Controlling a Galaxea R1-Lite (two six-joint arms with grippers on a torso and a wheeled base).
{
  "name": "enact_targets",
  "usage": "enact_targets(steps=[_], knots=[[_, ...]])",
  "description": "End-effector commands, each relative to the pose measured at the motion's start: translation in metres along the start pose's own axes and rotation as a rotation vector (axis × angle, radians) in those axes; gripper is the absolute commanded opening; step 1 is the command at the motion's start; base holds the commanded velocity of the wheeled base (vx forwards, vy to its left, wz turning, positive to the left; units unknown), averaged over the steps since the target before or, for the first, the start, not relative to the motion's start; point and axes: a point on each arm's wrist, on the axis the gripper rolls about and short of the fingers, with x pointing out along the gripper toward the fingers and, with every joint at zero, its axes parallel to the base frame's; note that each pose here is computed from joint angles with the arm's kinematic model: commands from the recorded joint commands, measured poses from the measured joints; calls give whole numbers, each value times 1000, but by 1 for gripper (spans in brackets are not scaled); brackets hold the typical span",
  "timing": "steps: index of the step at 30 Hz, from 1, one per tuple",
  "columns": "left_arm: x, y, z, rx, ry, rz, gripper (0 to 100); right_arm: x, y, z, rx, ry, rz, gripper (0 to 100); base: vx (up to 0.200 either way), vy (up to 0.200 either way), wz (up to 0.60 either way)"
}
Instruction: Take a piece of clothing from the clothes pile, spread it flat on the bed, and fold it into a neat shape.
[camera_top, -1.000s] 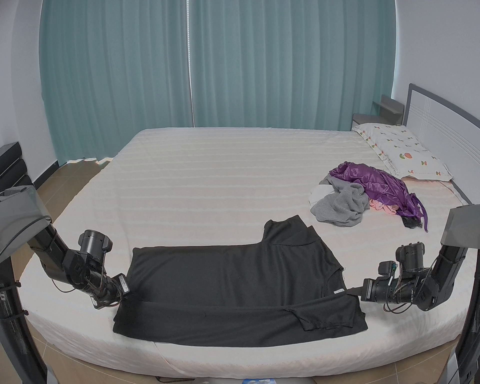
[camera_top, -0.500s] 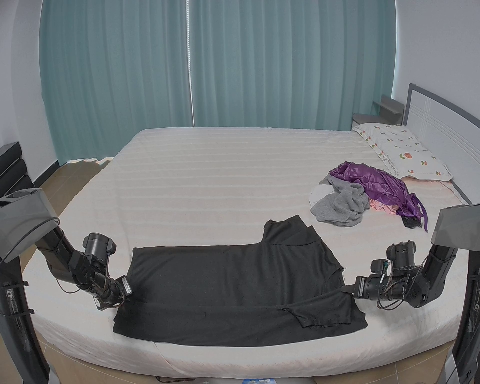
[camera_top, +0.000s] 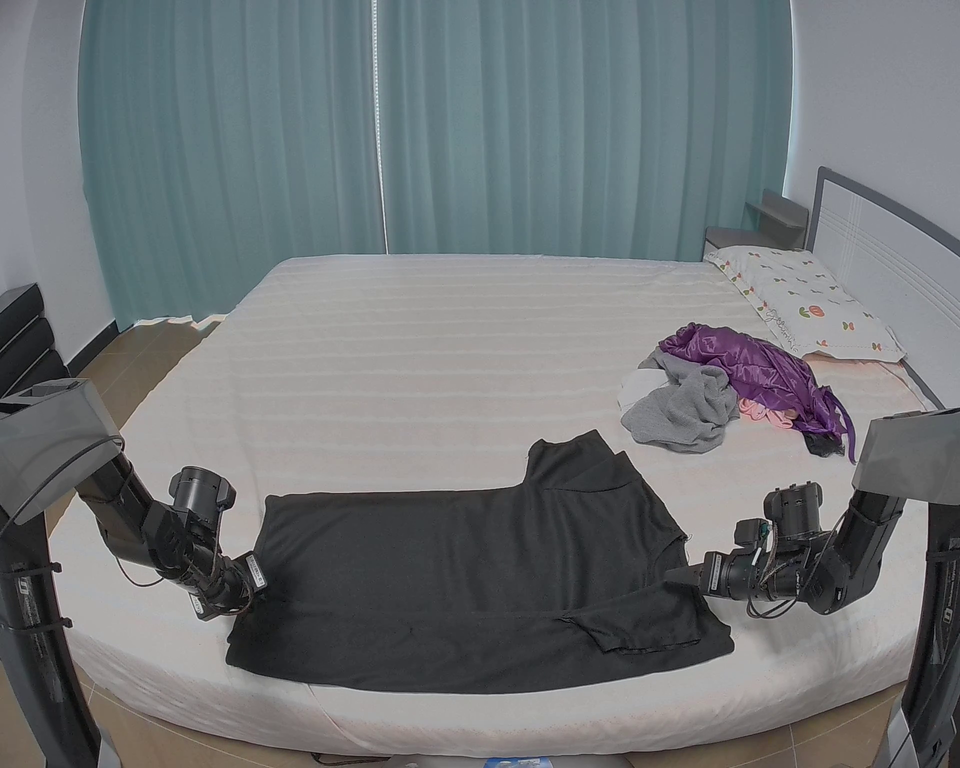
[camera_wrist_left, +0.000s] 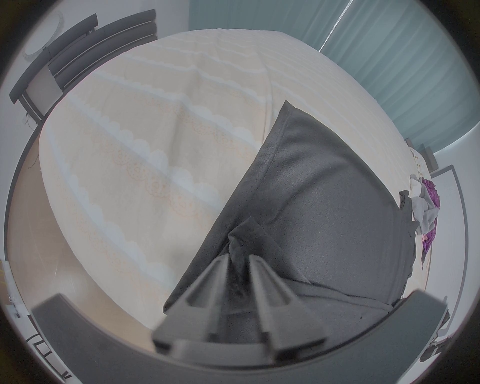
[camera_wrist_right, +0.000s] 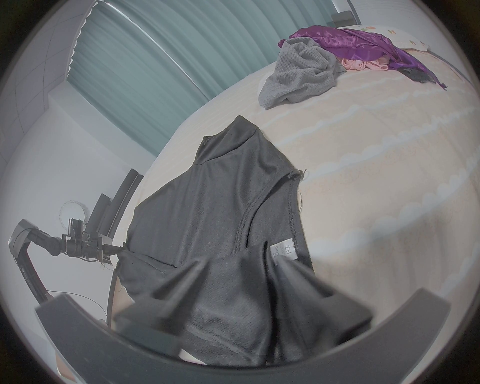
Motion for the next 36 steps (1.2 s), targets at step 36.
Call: enact_targets(steps=[36], knots=[[47, -59, 127, -13, -225, -375, 100, -6, 4, 20, 436, -169, 116, 100, 0, 0, 0]])
